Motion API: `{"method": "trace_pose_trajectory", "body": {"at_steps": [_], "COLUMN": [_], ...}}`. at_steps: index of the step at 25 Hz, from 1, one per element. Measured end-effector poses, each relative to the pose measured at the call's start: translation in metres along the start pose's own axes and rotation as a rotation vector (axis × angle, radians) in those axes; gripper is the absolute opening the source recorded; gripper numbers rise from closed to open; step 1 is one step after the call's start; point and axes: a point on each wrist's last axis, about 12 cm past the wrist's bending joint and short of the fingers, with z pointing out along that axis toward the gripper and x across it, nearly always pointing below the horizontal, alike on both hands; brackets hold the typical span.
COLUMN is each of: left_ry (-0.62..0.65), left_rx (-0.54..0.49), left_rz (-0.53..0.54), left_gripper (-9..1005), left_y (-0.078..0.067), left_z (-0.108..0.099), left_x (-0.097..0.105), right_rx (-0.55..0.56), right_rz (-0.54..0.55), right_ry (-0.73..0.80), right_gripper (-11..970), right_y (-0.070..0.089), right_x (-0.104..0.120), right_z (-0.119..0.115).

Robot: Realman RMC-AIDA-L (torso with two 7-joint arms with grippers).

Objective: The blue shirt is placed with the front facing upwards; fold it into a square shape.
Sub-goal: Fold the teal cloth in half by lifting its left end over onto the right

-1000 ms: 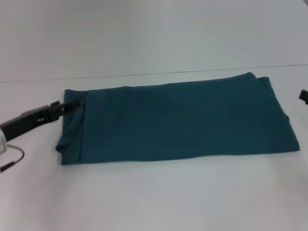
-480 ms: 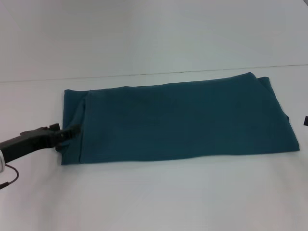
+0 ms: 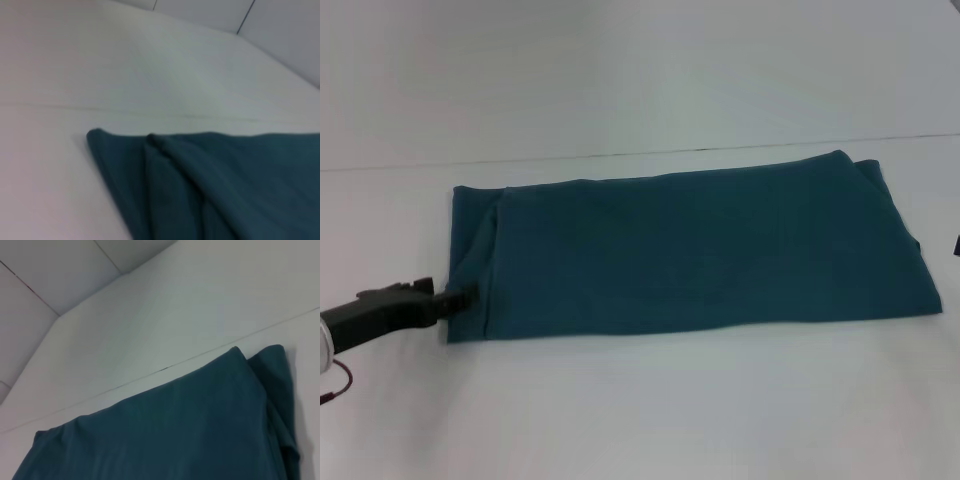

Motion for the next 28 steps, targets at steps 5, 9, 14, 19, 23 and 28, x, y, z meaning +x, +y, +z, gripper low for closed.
{"method": "trace_pose_trajectory", "body": {"at_steps": [5, 9, 14, 19, 23, 28], "left_ry": [0.033, 0.043, 0.066, 0.077, 0.09, 0.091], "left_rx": [0.011, 0.024, 0.026, 0.038, 0.051, 0.055], "left_rz": [0.013, 0.012, 0.022, 0.032, 0.051, 0.058], "left_gripper": [792, 792, 792, 792, 793, 793], "left_y": [-0.001, -0.002, -0.003, -0.006, -0.01, -0.011], "left_z": [0.0, -0.001, 0.0, 0.002, 0.006, 0.007], "left_x": [0.004, 0.006, 0.009, 0.01, 0.009, 0.007], "right_rx": [-0.004, -0.006, -0.006, -0.004, -0.001, 0.001], "right_rz": [0.009, 0.006, 0.003, 0.002, 0.003, 0.004], "right_ry": [-0.001, -0.003, -0.004, -0.005, -0.006, -0.006], "right_gripper": [806, 807, 807, 806, 806, 807], "right_y": [0.001, 0.002, 0.003, 0.002, 0.002, 0.002], "right_x": [-0.002, -0.004, -0.005, -0.006, -0.006, -0.005], "right_z": [0.001, 0.002, 0.003, 0.003, 0.003, 0.003]}}
